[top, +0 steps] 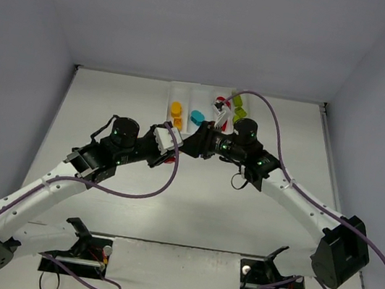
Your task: Sort the legos into containers by color
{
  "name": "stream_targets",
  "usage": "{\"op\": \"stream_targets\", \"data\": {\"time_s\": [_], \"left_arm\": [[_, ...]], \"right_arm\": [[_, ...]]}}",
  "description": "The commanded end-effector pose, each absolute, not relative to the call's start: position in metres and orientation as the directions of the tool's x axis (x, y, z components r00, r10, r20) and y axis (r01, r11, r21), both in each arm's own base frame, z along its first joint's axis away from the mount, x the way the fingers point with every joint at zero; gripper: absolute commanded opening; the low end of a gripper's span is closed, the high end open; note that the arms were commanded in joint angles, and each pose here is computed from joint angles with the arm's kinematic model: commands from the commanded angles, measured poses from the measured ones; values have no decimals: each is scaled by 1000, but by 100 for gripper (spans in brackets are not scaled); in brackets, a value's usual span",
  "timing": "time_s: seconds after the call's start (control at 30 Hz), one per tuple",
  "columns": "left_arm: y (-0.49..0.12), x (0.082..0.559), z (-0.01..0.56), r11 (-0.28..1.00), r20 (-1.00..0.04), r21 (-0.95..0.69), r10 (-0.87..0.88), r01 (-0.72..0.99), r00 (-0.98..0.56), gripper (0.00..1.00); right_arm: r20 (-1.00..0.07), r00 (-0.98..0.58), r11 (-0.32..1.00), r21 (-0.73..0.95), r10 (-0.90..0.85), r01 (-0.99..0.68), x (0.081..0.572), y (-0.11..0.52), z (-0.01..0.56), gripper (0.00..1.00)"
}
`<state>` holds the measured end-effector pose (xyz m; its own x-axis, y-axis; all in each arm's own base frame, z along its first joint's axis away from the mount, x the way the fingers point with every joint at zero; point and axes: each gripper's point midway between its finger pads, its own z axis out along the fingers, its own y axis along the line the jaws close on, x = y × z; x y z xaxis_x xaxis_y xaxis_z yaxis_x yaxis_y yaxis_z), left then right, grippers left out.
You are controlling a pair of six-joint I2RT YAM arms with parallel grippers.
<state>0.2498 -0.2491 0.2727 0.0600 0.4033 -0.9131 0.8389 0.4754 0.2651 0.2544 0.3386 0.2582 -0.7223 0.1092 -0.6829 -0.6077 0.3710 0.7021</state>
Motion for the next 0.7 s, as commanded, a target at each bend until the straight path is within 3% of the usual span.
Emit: {"op": "stream_targets", "data": {"time_s": [0.0,0.13,0.23,0.5,0.57,0.67], "left_arm": [[-257,250,295,462,-925,298,357,835,132,13],[-255,250,294,469,-924,299,361,831,129,38],[-251,252,293,475,-916,315,379,822,132,43],[-246,254,292,489,-908,328,398,808,128,46],[-242,257,299,538,-922,313,370,783,114,53],[-231,264,317,639,-954,253,289,726,78,54]], "right_arm": [[-742,-656,333,658,136,-676,254,341,281,0],[-754,-642,355,644,141,-678,255,335,283,0],[-759,-634,359,638,147,-681,254,331,287,0],[-766,-622,373,632,164,-679,256,322,291,0],[-767,-619,384,630,170,-675,260,318,289,0],[-774,-606,394,622,181,-677,265,312,292,0]]}}
